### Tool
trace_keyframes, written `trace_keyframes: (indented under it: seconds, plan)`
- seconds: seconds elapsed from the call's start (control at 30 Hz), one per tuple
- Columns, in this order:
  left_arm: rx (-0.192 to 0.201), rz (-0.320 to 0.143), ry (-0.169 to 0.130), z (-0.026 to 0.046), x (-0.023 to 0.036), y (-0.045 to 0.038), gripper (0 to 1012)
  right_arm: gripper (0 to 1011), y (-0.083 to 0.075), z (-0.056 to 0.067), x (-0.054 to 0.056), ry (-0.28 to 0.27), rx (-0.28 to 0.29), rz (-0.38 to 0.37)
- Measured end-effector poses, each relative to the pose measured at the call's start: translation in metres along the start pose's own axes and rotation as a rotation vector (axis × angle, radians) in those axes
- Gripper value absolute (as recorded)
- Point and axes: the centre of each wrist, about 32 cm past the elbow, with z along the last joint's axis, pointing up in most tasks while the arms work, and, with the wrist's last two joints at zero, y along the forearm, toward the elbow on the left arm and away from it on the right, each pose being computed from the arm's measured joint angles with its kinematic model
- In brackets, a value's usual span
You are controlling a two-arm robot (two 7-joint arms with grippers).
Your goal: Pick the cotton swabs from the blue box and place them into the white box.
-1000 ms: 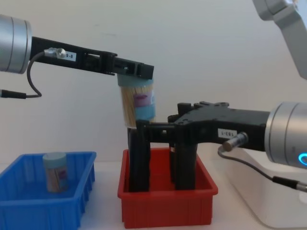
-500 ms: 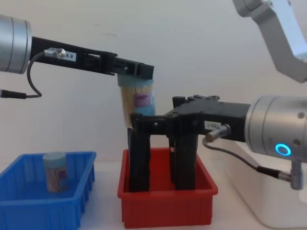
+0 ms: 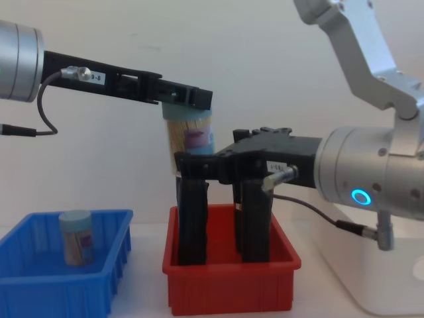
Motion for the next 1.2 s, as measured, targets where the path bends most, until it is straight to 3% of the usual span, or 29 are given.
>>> trace_keyframes:
  seconds: [1.03, 1.2]
  plan:
    - [0.0, 0.0, 0.0, 0.0, 0.0, 0.0, 669, 1002, 0.026, 0.002, -0.01, -0.028, -0.033, -0.024]
    - [0.0, 0.0, 0.0, 0.0, 0.0, 0.0, 669, 928, 0.028, 0.002, -0.012, -0.025, -0.038, -0.034]
